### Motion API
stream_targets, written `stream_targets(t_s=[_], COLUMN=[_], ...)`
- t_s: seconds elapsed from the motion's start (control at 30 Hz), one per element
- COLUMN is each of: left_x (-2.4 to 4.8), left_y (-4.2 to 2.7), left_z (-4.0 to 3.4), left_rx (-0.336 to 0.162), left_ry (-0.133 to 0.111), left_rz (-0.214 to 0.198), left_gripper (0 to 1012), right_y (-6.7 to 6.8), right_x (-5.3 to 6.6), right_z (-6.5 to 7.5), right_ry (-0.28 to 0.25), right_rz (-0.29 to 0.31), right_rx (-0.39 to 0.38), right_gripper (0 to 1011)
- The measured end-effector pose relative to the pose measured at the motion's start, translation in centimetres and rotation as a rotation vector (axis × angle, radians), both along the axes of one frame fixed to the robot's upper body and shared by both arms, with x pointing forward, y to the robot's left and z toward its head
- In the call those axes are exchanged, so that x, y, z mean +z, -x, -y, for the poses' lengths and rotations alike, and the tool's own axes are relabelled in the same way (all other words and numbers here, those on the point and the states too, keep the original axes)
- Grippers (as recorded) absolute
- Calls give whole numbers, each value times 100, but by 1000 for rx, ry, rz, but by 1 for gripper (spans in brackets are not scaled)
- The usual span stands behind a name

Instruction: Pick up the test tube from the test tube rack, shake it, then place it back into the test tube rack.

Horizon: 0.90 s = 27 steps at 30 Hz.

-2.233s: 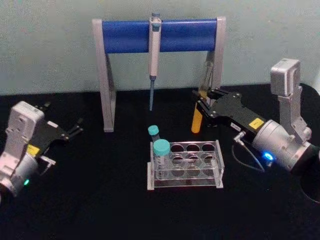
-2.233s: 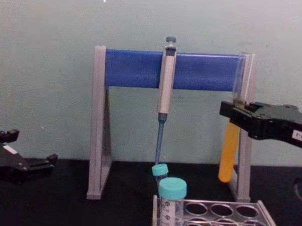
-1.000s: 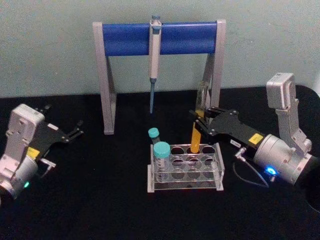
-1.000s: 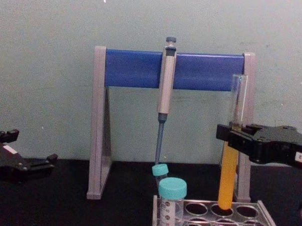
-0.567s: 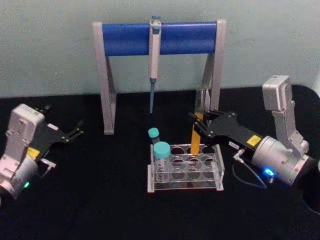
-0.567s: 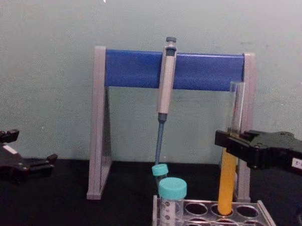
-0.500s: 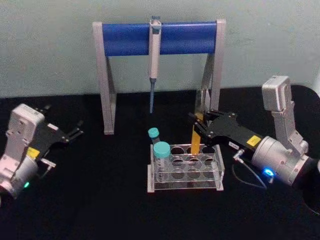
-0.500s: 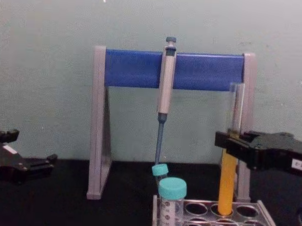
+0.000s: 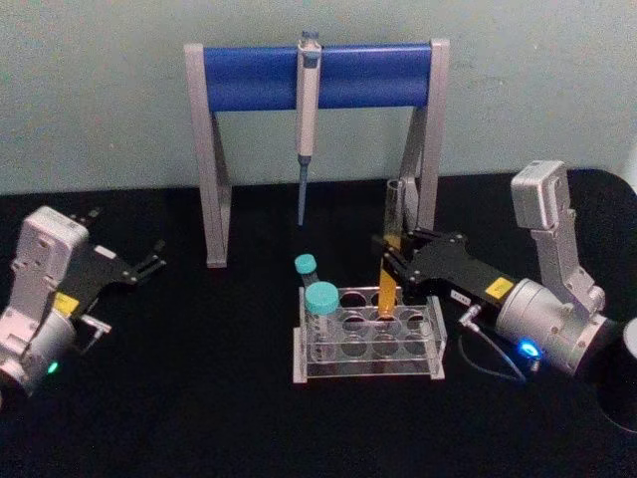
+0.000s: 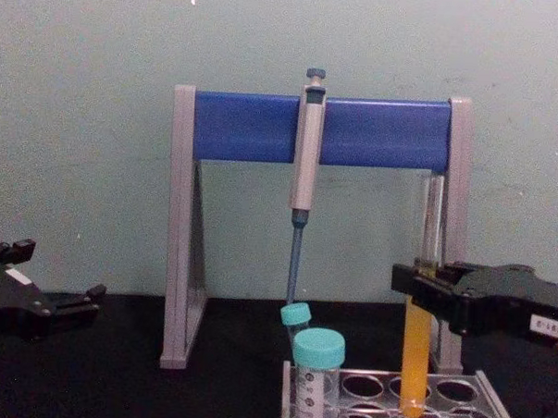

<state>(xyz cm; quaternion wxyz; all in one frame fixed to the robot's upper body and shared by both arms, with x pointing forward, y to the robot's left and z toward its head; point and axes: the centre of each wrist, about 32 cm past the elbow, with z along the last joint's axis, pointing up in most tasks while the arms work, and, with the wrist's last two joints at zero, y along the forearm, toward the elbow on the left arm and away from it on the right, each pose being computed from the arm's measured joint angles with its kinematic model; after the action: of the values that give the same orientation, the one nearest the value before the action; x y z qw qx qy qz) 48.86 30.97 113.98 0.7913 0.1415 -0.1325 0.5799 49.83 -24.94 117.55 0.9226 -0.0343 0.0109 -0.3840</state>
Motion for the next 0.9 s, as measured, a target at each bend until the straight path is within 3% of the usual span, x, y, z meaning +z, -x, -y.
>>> stream_targets(t_s=[0.9], left_x=[0], left_y=[0], left_z=[0], left_rx=[0], left_ry=[0], left_rz=[0], left_gripper=[1001], right_y=[-2], right_x=[-143], right_z=[-22], right_ry=[22], right_rz=[-37], right_rx=[-6], right_gripper=[229])
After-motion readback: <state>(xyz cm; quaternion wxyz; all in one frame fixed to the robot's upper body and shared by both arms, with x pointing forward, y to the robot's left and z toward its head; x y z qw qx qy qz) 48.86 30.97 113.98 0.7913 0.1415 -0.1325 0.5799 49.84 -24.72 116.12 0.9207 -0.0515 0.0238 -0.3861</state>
